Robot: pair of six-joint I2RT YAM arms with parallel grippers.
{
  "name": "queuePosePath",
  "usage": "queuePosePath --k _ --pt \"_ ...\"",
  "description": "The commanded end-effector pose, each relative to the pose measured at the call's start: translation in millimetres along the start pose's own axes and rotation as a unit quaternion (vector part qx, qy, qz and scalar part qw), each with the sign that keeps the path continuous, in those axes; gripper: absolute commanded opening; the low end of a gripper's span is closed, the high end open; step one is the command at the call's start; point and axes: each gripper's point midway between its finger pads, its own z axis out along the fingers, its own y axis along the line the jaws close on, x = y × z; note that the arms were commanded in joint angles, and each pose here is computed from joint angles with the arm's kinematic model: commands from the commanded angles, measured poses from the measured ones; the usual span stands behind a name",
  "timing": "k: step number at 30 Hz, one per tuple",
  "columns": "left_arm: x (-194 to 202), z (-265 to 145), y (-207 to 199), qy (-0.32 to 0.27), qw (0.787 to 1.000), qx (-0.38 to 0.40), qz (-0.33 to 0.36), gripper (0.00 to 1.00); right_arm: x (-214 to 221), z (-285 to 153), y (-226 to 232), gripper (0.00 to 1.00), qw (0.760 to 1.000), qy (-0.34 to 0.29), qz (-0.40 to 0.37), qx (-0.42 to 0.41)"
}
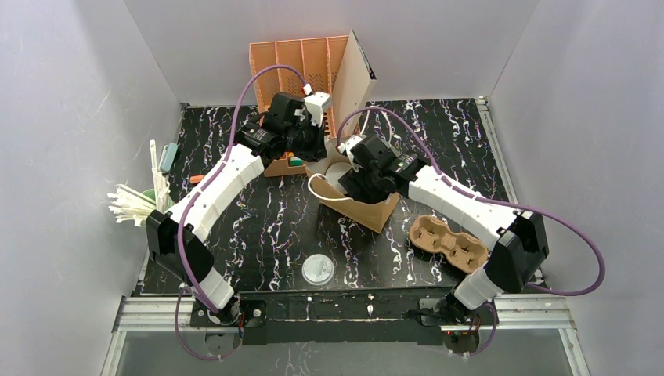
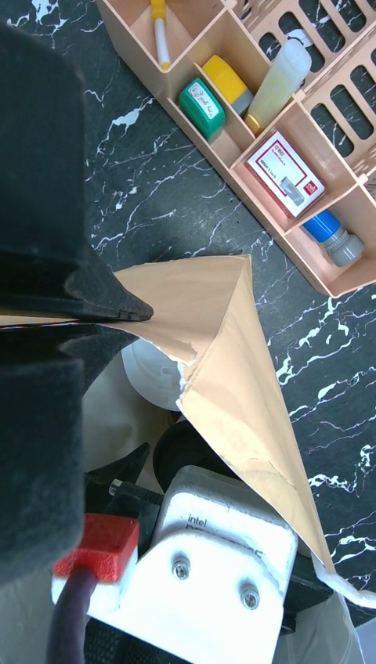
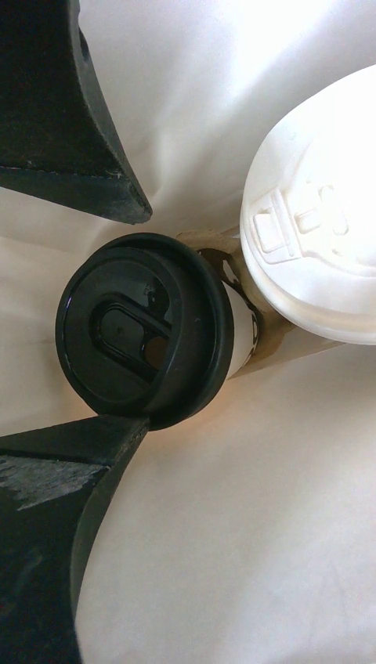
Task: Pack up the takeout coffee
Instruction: Place the coffee cup on the cup tray.
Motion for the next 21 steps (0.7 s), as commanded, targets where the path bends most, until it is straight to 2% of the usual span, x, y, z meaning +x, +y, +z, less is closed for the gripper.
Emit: queuePosePath --k 1,5,12,14,17,21 --pt "-9 -10 3 -0.011 1.000 -0.010 -0.006 0.00 -26 -21 -14 0.98 0.998 -0.056 0.012 0.016" --pt "-9 -10 4 -0.011 1.000 -0.012 -0.005 0.00 -35 -30 -6 0.98 0.997 -0.077 0.017 -0.014" --pt "-11 -10 5 -0.014 1.000 -0.015 -0.002 0.00 -22 -25 10 0.98 0.996 -0.023 0.050 -0.074" --pt "-11 -11 5 -0.014 1.000 -0.016 -0.002 0.00 -21 -22 7 0.98 0.997 -0.016 0.053 -0.063" --pt "-10 -12 5 -0.014 1.000 -0.017 -0.003 0.00 -18 -17 -15 0.98 0.999 -0.011 0.052 0.002" --pt "-10 -14 6 -0.016 1.000 -0.021 -0.003 0.00 -31 -23 -27 0.98 0.997 -0.060 0.032 0.026"
